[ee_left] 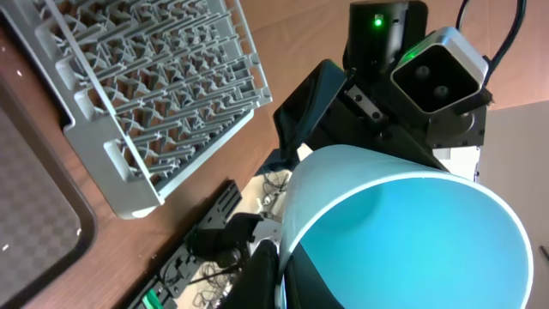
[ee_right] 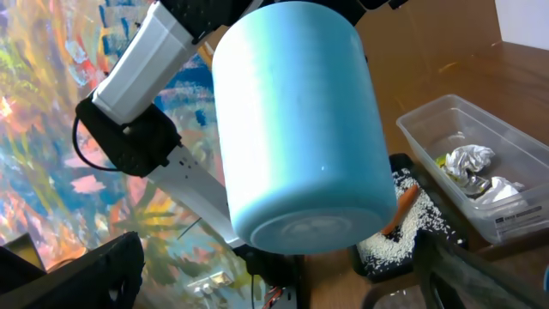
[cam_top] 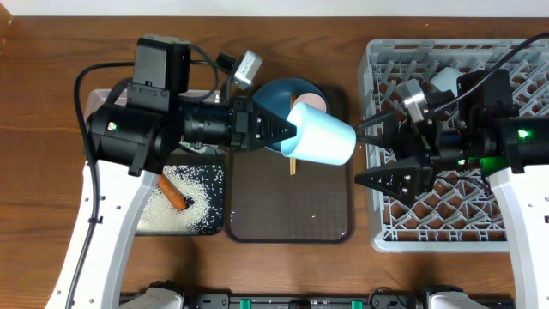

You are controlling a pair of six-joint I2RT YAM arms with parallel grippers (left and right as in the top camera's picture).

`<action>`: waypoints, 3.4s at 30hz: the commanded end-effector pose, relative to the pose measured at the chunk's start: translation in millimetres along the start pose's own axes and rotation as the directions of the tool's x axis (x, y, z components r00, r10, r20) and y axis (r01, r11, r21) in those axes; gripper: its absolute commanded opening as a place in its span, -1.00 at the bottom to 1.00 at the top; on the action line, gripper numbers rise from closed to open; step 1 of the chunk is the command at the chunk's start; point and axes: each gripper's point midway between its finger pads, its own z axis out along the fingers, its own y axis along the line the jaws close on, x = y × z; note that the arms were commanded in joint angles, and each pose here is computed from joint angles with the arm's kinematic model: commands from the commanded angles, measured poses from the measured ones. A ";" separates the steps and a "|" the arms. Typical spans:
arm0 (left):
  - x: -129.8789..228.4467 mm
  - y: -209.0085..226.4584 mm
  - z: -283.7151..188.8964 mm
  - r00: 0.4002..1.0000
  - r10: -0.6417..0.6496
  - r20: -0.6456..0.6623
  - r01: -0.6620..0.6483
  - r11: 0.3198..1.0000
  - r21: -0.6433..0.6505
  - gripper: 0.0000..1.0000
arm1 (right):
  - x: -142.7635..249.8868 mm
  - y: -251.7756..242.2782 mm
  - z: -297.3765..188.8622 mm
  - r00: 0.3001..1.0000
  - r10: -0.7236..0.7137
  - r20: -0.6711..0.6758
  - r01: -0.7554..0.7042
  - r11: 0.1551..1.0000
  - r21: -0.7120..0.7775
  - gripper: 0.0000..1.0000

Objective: Sort waste into correct bins and load items into the dishwasher rack
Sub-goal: 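Grasp the cup with the right gripper and open the left gripper, then carry the light-blue cup right into the rack with the right gripper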

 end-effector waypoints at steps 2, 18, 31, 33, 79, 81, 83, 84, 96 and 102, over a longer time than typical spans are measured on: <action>0.8 -1.8 -1.0 1.000 0.009 -0.001 -0.009 1.000 0.000 -0.88 | -5.7 11.9 5.0 0.999 -0.047 0.009 0.048 0.998 -0.043 0.98; 14.0 -12.9 16.0 0.997 0.048 -0.062 -0.047 0.999 0.025 -0.88 | -2.2 20.0 17.7 0.997 -0.069 -0.019 0.067 0.993 -0.094 0.92; 25.6 -5.8 15.9 0.994 0.062 -0.095 -0.061 0.998 0.012 -0.88 | -5.1 16.1 13.8 0.996 -0.086 -0.008 0.085 0.993 -0.078 0.03; 27.8 -3.7 16.2 0.993 0.066 -0.102 -0.065 0.998 0.010 -0.87 | -5.6 15.7 13.8 0.996 -0.094 -0.007 0.094 0.993 -0.078 0.01; 4.1 91.5 -9.4 0.997 0.072 0.027 -0.046 0.845 -0.533 0.83 | 71.0 -150.1 -158.0 0.825 0.513 0.237 -0.280 0.006 0.960 -0.61; 4.1 91.5 -9.4 0.997 0.072 0.027 -0.046 0.845 -0.533 0.86 | 73.6 -150.9 -158.0 0.819 0.524 0.236 -0.279 0.003 0.960 -0.61; 4.2 91.6 -9.4 0.997 0.071 0.027 -0.046 0.845 -0.533 0.87 | 79.3 -153.6 -160.0 0.804 0.545 0.237 -0.272 -0.015 0.962 -0.62; 4.2 91.6 -9.4 0.997 0.071 0.027 -0.046 0.845 -0.533 0.88 | 84.0 -157.0 -161.9 0.792 0.562 0.236 -0.266 -0.031 0.964 -0.62; 4.2 91.6 -9.4 0.997 0.071 0.027 -0.046 0.845 -0.533 0.94 | 91.1 -194.4 -179.4 0.650 0.723 0.232 -0.182 -0.148 0.972 -0.66; 4.1 91.5 -9.4 0.997 0.072 0.027 -0.046 0.845 -0.533 0.95 | 104.8 -207.5 -177.3 0.590 0.775 0.228 -0.177 -0.152 0.972 -0.67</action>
